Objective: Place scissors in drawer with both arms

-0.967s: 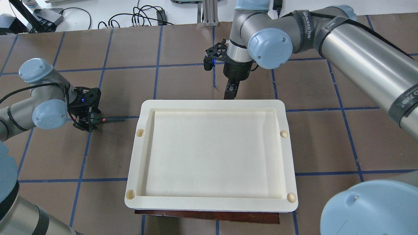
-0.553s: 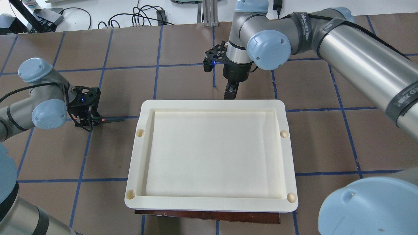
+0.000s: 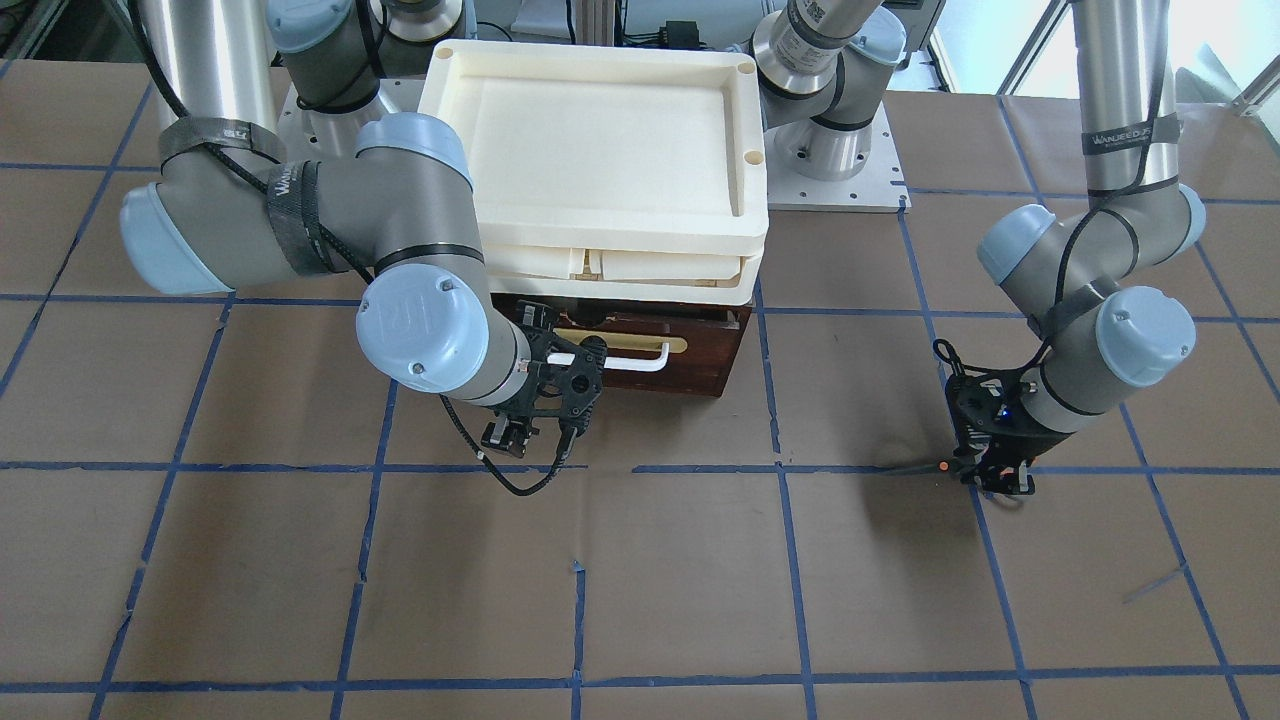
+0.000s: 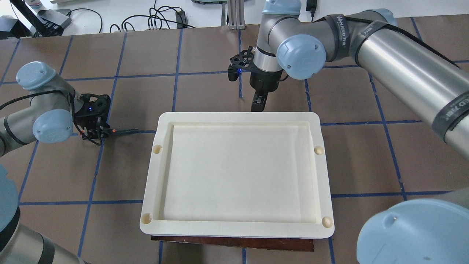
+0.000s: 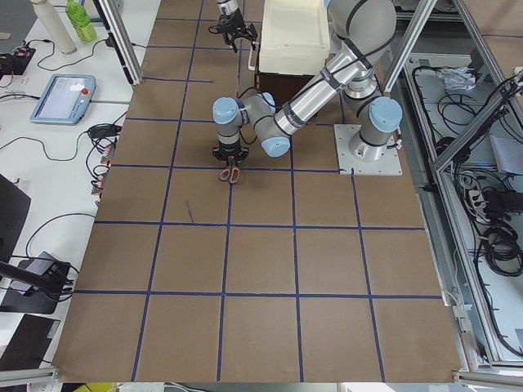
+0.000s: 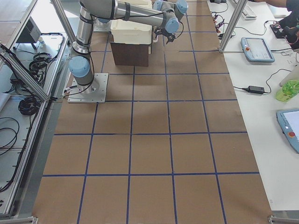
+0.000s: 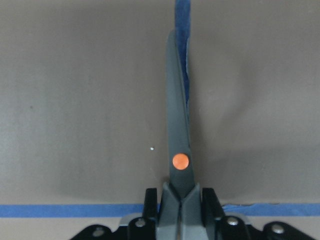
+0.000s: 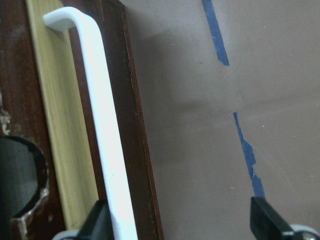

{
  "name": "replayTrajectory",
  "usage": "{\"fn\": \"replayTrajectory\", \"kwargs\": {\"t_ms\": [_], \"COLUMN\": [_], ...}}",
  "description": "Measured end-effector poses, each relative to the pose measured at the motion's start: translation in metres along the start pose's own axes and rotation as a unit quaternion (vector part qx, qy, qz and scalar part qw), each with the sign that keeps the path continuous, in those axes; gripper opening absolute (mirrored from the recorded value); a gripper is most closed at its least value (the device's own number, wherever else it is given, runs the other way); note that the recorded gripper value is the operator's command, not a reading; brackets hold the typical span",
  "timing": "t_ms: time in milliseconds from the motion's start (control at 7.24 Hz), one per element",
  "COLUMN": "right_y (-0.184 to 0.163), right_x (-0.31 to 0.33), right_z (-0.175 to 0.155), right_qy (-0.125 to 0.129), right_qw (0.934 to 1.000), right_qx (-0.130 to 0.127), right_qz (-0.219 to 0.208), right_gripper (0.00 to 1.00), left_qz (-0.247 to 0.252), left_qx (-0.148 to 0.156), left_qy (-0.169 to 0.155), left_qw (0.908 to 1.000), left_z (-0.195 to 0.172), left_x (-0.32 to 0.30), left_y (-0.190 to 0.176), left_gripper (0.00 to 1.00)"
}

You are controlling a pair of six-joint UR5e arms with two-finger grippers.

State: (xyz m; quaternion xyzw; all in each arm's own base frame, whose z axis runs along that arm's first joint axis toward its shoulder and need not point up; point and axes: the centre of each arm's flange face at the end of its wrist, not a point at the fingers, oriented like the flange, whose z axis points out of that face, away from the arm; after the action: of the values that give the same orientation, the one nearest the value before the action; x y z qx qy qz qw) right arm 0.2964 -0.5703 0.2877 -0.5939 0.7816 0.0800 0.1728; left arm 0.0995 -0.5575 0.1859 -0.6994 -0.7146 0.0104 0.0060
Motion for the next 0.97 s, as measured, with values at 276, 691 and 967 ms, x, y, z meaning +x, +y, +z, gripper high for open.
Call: {"fn": "replayTrajectory", "kwargs": {"t_ms": [276, 691, 967], "right_y": [0.001, 0.002, 0.003], "right_x": [-0.001, -0.001, -0.002], "right_z": [0.002, 0.004, 0.008], "right_qy": [-0.002, -0.003, -0.007], "right_qw": [1.0, 1.0, 1.0], "right_qx": [-0.001, -0.002, -0.003], "right_qz": [0.001, 0.002, 0.003], "right_gripper": [1.0, 1.0, 1.0], "left_qz": [0.0, -0.001, -0.01], "left_qx": [-0.003, -0.008, -0.007], "left_qy": [-0.007, -0.021, -0.029], "left_qw": [1.0, 0.9997, 0.9995], "left_z": [-0.008, -0.024, -0.034], "left_x": [-0.004, -0.008, -0.011], "left_y": [0.001, 0.002, 0.002], "left_gripper": [0.13, 0.13, 0.13]}}
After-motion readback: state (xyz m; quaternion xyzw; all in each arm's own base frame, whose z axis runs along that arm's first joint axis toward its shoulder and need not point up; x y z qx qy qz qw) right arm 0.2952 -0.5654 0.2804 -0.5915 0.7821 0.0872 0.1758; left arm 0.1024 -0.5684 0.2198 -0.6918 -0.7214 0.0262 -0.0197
